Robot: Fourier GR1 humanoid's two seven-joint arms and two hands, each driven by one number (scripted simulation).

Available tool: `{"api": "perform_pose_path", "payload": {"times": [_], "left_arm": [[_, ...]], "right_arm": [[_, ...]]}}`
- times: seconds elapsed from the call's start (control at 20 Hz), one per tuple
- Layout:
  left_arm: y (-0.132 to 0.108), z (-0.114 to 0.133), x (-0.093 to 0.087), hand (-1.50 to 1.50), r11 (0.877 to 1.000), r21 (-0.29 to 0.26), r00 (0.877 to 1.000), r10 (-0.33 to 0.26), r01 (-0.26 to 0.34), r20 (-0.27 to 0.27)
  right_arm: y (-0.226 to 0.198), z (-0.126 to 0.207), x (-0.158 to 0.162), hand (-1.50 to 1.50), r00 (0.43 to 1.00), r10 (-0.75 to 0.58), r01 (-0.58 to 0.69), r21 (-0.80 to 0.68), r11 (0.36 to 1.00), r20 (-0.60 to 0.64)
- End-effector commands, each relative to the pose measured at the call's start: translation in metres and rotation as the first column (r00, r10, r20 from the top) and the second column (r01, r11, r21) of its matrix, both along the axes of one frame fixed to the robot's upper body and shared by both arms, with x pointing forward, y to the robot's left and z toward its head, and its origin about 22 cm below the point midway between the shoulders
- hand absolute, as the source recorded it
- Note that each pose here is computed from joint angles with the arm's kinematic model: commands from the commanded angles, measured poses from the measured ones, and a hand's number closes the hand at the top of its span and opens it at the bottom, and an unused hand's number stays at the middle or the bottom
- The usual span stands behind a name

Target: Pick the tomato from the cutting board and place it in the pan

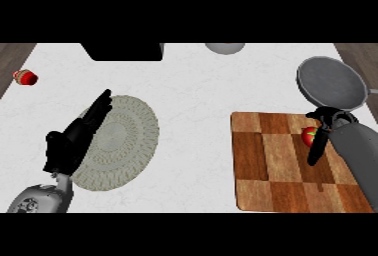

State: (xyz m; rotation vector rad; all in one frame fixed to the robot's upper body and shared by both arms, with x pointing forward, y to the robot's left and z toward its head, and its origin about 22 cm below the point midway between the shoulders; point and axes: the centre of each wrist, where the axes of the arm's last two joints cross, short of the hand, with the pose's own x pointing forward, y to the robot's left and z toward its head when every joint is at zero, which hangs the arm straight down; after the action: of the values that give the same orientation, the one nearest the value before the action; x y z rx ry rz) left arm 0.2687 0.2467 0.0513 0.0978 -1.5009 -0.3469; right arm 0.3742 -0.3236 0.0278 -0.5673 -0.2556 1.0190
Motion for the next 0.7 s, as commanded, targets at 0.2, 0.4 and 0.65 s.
{"api": "perform_pose_path", "payload": {"times": [0.2, 0.4, 0.65], "left_arm": [[0.014, 0.007, 0.006, 0.0, 1.0, 0.006, 1.0, 0.004, -0.004, 0.001], [-0.017, 0.0, 0.015, 0.0, 1.0, -0.003, 1.0, -0.005, 0.005, 0.0], [-0.004, 0.004, 0.008, 0.0, 1.0, 0.005, 1.0, -0.003, 0.003, 0.011]], "right_arm": [[0.0, -0.011, -0.004, 1.5, 0.989, 0.139, -0.135, 0.065, 0.989, -0.059], [0.007, -0.032, -0.011, 1.5, 0.992, 0.118, -0.115, 0.083, 0.99, -0.035], [0.001, -0.016, -0.01, 1.5, 0.991, 0.135, -0.136, 0.057, 0.989, 0.025]]}}
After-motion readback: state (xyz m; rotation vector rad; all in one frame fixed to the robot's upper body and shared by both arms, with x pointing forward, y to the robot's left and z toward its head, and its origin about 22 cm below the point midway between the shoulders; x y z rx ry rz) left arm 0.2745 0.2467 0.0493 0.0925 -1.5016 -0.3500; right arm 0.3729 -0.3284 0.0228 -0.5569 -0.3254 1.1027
